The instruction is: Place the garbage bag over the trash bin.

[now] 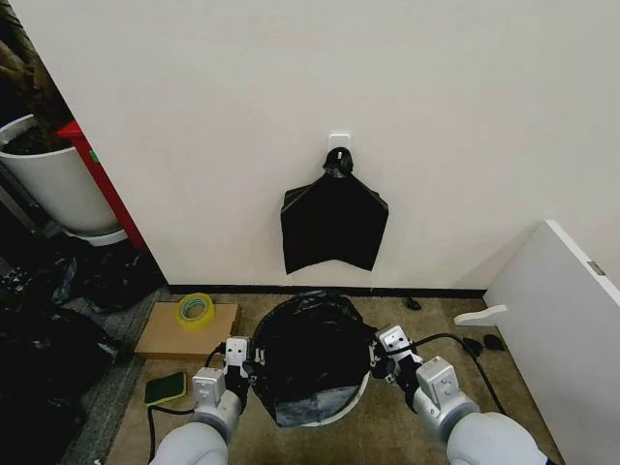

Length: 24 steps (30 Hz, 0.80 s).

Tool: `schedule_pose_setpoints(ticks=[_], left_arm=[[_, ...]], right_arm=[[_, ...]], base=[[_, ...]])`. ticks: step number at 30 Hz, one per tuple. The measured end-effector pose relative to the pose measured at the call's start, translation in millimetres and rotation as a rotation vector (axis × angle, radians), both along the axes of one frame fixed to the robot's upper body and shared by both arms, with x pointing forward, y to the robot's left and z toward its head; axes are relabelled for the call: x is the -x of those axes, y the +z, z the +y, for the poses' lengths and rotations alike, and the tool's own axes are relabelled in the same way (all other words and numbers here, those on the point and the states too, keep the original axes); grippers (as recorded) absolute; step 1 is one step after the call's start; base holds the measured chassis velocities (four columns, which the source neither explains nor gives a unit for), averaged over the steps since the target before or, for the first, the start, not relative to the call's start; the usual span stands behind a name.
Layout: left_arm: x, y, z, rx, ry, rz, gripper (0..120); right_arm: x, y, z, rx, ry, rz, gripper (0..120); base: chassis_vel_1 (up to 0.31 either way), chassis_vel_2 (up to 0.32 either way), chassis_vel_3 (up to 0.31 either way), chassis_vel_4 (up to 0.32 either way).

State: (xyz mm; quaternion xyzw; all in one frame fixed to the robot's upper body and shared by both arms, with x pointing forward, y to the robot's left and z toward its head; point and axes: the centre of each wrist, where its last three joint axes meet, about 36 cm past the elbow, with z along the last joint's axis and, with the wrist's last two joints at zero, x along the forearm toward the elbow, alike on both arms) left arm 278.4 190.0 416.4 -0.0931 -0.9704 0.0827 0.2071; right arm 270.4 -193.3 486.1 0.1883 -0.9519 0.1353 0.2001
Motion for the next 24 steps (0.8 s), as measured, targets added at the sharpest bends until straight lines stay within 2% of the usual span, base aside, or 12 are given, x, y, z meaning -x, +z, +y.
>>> schedule_pose_setpoints(ticks=[6, 16, 24], left_arm=[[-2, 6, 1, 0.083, 0.028, -0.005, 1], [-6, 11, 2, 0.128, 0.054, -0.015, 1], [-8, 10, 1, 0.148, 0.08, 0.014, 1]], right_arm=[[-9, -35, -12, 0.033, -0.063, 0.042, 0], [-9, -64, -28, 0.032, -0.094, 0.06, 0], [10, -68, -14, -0.087, -0.066, 0.096, 0]], base=[[0.0, 0.0, 0.0, 0.0], [0.0, 0.0, 0.0, 0.0], [0.0, 0.0, 0.0, 0.0]])
